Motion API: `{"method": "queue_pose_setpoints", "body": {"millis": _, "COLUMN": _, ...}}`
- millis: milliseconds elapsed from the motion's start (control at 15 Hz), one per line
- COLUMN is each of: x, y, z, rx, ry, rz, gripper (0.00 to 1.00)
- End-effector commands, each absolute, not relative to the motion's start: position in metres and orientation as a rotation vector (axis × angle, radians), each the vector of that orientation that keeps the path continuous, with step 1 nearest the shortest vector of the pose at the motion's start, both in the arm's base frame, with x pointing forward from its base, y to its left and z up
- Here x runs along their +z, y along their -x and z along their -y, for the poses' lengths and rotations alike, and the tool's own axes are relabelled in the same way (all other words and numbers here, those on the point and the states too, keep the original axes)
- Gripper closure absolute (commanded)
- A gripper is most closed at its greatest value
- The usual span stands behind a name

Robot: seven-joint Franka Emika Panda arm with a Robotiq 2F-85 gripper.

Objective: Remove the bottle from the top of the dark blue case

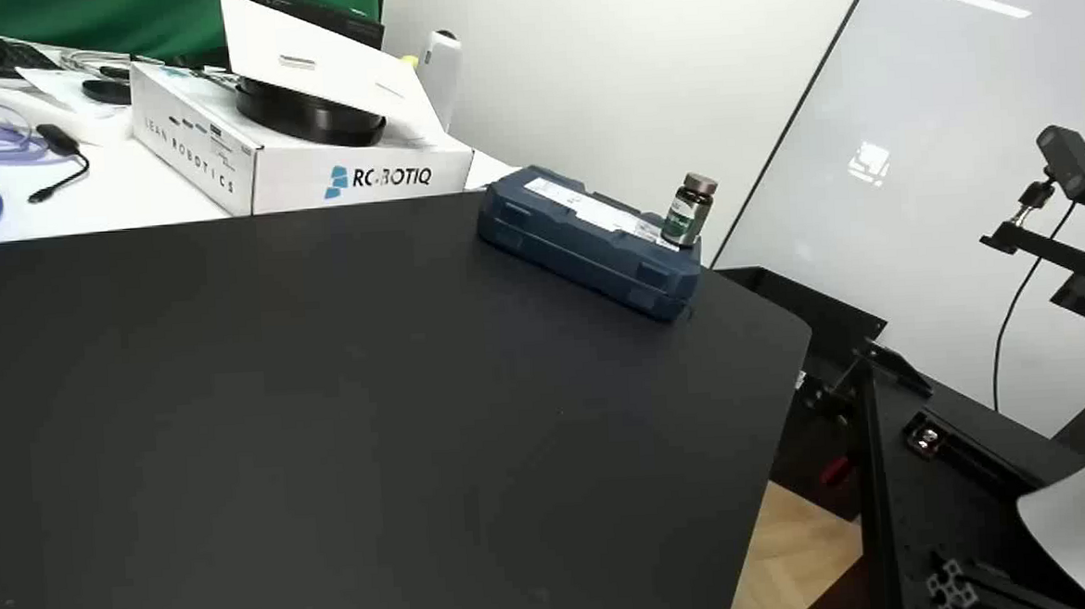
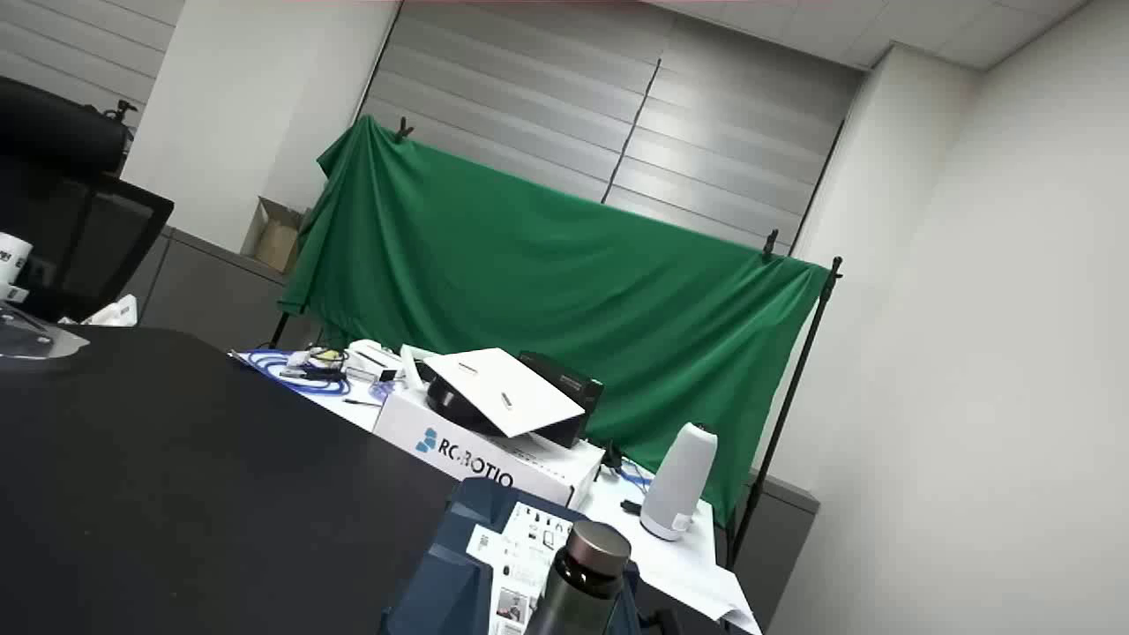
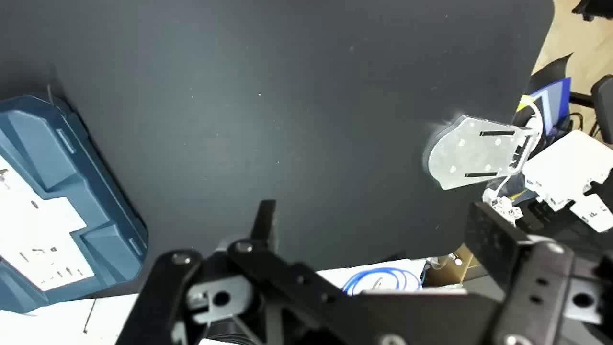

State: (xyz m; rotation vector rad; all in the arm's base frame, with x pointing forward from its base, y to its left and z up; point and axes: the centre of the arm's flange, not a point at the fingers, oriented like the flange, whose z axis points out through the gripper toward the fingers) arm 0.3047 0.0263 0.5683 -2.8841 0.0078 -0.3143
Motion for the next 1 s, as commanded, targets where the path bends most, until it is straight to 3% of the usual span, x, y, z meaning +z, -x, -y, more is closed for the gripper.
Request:
{"method": "queue_pose_setpoints", "body": {"millis": 0, "x": 0.568, "y": -0.305, "z": -0.026, "rx": -0.315, "ry": 2.884, "rz": -0.008, "gripper": 0.00}}
{"method": "queue_pose_setpoints", "body": {"millis": 467, "x": 0.568, "y": -0.305, "z": -0.026, "rx": -0.315, "ry": 2.884, "rz": -0.008, "gripper": 0.00}}
{"method": "queue_pose_setpoints", "body": {"millis": 933, "x": 0.560, "y": -0.386, "z": 0.054, "rx": -0.522, "ry": 3.001, "rz": -0.064, "gripper": 0.00}}
